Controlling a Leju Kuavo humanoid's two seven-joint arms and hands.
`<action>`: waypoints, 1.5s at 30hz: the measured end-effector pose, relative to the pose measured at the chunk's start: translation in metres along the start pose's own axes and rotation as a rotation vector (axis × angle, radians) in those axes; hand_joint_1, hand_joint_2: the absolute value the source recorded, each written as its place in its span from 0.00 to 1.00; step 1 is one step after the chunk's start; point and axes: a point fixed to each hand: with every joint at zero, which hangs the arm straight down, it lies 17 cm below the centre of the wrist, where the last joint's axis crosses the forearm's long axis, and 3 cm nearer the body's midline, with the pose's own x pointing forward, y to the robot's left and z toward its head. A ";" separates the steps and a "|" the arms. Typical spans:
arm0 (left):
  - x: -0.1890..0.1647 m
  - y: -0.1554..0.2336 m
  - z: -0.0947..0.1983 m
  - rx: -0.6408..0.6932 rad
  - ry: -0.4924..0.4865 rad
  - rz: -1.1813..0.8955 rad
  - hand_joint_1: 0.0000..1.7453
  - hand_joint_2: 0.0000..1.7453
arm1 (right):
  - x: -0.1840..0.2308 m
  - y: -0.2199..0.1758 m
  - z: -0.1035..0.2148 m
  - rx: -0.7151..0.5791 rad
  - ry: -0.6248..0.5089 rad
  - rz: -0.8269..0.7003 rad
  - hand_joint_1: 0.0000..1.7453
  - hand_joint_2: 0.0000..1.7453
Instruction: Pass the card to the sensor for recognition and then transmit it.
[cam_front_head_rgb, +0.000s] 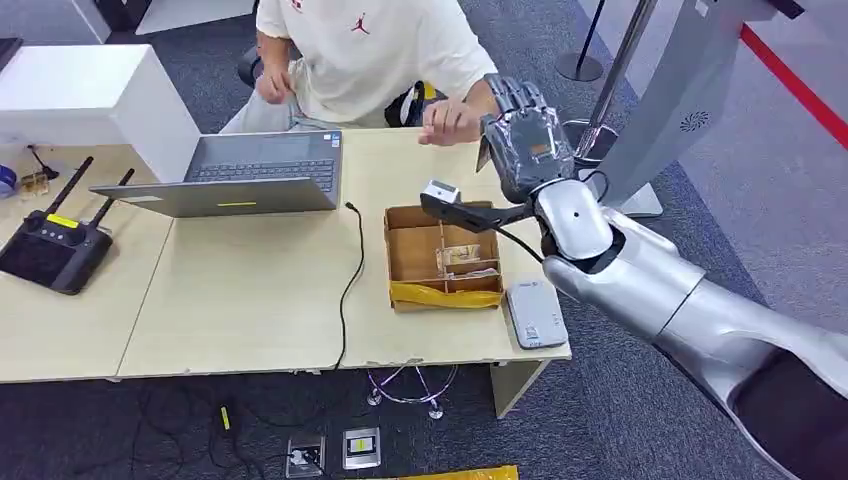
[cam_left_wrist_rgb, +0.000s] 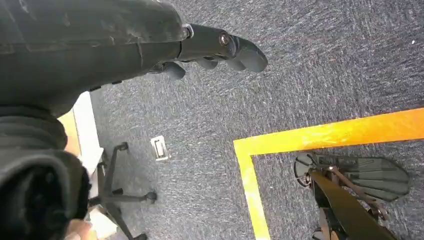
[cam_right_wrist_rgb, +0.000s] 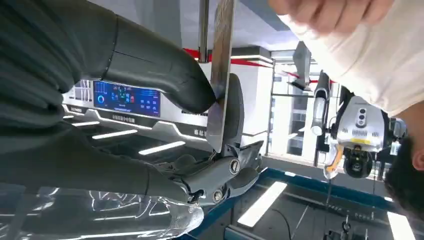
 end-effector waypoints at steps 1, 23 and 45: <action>0.000 0.000 0.000 0.000 0.000 0.000 0.00 0.00 | 0.000 0.002 0.001 0.005 0.000 -0.001 1.00 1.00; 0.001 -0.002 0.000 0.004 -0.001 0.045 0.00 0.00 | -0.023 0.112 0.115 0.143 0.123 -0.105 1.00 1.00; 0.005 -0.002 -0.001 0.010 -0.022 0.080 0.00 0.00 | -0.016 0.135 0.146 0.209 0.111 -0.133 1.00 1.00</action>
